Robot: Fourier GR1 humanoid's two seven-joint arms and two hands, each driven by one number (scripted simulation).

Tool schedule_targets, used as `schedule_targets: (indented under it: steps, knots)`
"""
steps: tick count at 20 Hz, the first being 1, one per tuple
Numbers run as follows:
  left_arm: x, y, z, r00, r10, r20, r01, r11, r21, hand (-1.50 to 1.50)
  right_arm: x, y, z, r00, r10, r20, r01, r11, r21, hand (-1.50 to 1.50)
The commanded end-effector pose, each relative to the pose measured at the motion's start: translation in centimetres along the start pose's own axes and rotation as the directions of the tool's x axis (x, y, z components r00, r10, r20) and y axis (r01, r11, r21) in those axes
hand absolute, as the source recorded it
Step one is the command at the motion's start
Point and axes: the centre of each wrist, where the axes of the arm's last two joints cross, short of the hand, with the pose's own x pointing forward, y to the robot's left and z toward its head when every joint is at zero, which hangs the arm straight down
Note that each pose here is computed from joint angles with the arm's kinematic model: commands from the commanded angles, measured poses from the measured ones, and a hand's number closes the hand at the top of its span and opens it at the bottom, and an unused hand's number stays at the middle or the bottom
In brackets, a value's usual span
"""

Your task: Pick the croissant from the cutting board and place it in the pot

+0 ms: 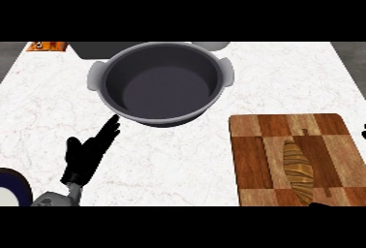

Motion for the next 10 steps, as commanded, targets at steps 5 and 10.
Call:
schedule_targets:
  steps: [5, 10]
  knots:
    - [1.7, -1.9, -1.3, 1.0, -0.007, 0.019, 0.008, 0.999, -0.035, 0.0, -0.1, 0.4, -2.1, 0.96, 0.024, -0.279, 0.014, 0.991, 0.135, -1.5]
    - [1.0, -2.0, -1.7, 1.0, -0.017, 0.019, 0.018, 0.999, -0.04, 0.0, -4.2, 1.9, -1.8, 0.921, 0.17, -0.352, -0.034, 0.932, 0.361, -1.5]
